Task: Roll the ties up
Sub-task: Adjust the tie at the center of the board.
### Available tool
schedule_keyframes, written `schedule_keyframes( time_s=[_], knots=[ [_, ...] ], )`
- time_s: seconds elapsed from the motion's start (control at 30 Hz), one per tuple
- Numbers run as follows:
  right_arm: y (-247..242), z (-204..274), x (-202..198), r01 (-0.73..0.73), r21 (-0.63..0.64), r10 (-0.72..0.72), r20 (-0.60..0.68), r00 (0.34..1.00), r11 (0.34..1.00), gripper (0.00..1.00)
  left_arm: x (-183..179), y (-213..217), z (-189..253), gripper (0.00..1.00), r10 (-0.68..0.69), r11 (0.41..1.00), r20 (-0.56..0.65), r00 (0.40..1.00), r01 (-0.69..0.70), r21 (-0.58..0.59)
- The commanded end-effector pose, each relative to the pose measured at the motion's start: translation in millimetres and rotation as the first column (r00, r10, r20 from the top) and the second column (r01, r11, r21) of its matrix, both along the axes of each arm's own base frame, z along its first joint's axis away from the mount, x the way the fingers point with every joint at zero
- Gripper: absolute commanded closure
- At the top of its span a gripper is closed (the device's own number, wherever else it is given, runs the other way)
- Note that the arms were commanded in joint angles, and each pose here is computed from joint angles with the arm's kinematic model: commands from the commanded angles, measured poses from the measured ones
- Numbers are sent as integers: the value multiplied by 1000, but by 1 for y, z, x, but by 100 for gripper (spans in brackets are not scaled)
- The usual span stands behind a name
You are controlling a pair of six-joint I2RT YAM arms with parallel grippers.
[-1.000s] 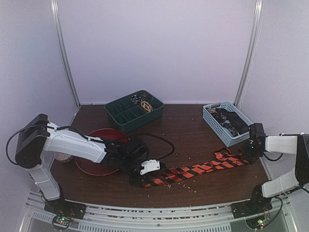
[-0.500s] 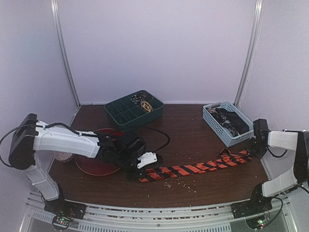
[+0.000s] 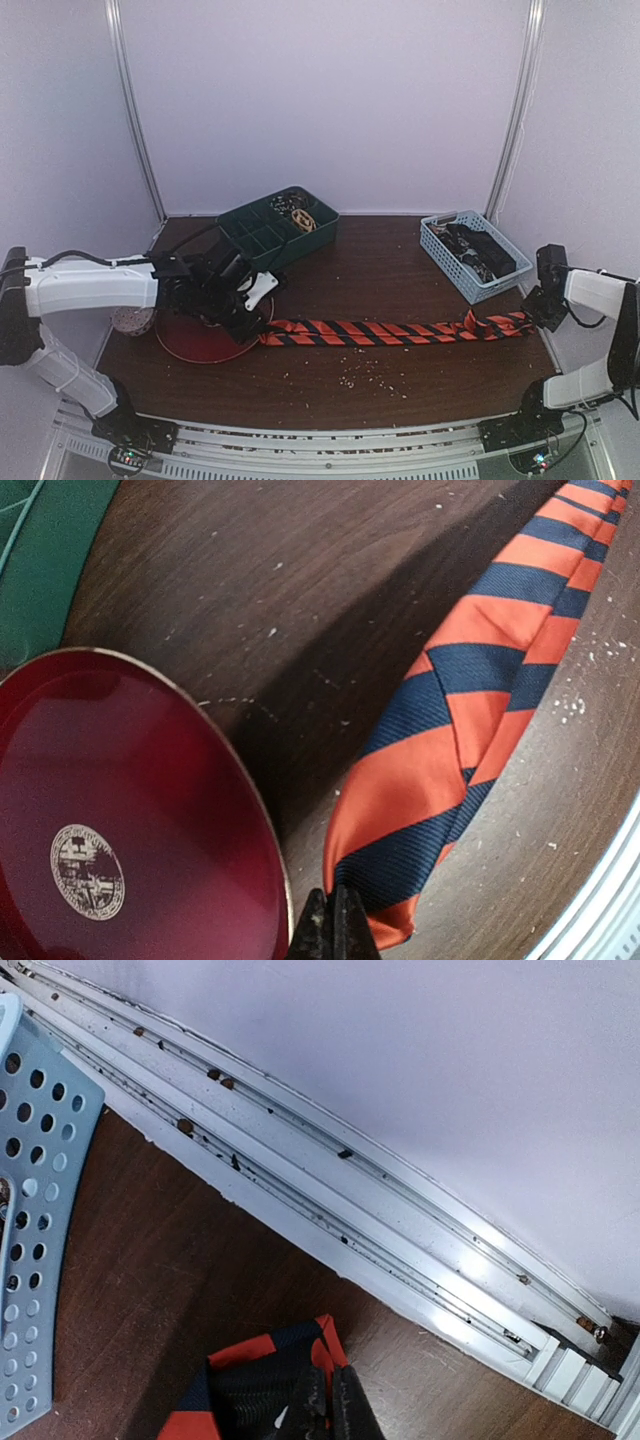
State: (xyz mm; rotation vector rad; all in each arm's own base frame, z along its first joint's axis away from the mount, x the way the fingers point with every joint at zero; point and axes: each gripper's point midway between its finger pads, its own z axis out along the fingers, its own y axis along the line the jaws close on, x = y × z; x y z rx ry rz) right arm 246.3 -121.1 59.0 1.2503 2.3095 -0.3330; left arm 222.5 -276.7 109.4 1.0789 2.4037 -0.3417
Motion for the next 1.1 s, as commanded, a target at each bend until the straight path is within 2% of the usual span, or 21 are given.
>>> schedule_keyframes(
  time_s=[0.0, 0.1, 0.27, 0.33, 0.47, 0.53, 0.67, 0.77, 0.87, 0.9, 1.0, 1.07],
  knots=[
    [-19, 9, -10, 56, -103, -59, -32, 998, 993, 100, 6, 42, -3, 100, 181, 977, 7, 984, -180, 113],
    [-22, 7, -12, 62, -116, -69, -49, 996, 991, 100, 10, 52, 4, 100, 230, 964, 40, 972, -233, 128],
    [-26, 14, -8, 71, -133, -77, -39, 996, 989, 100, 23, 84, 10, 100, 367, 895, 125, 922, -386, 222],
    [-26, 17, -5, 75, -129, -79, -31, 996, 989, 100, 23, 94, 7, 100, 413, 867, 129, 902, -432, 248],
    [-25, 17, -1, 71, -119, -73, -19, 997, 990, 100, 16, 93, 1, 100, 429, 865, 80, 900, -434, 252],
    [-20, 13, 5, 41, -89, -42, -11, 999, 995, 100, 8, 84, -1, 98, 405, 891, 21, 914, -400, 216],
    [-14, 8, 13, 3, -61, -4, -9, 1000, 998, 100, -5, 53, 4, 94, 303, 953, -74, 950, -300, 47],
    [-14, 4, 13, -4, -53, 2, -30, 1000, 999, 100, -1, 45, 17, 95, 296, 954, -59, 953, -298, -30],
    [-5, -3, 16, -26, -2, 26, -20, 999, 1000, 100, 5, 41, 25, 94, 304, 950, -35, 952, -306, -60],
    [2, -7, 17, -45, 37, 45, -11, 999, 998, 100, 9, 41, 25, 92, 317, 946, -26, 948, -318, -55],
    [31, -13, 21, -117, 177, 111, 39, 993, 977, 100, 18, 42, 28, 70, 347, 937, 4, 938, -347, -37],
    [43, -10, 21, -147, 208, 138, 56, 989, 967, 100, 26, 44, 37, 63, 377, 925, 38, 925, -375, -54]
  ],
)
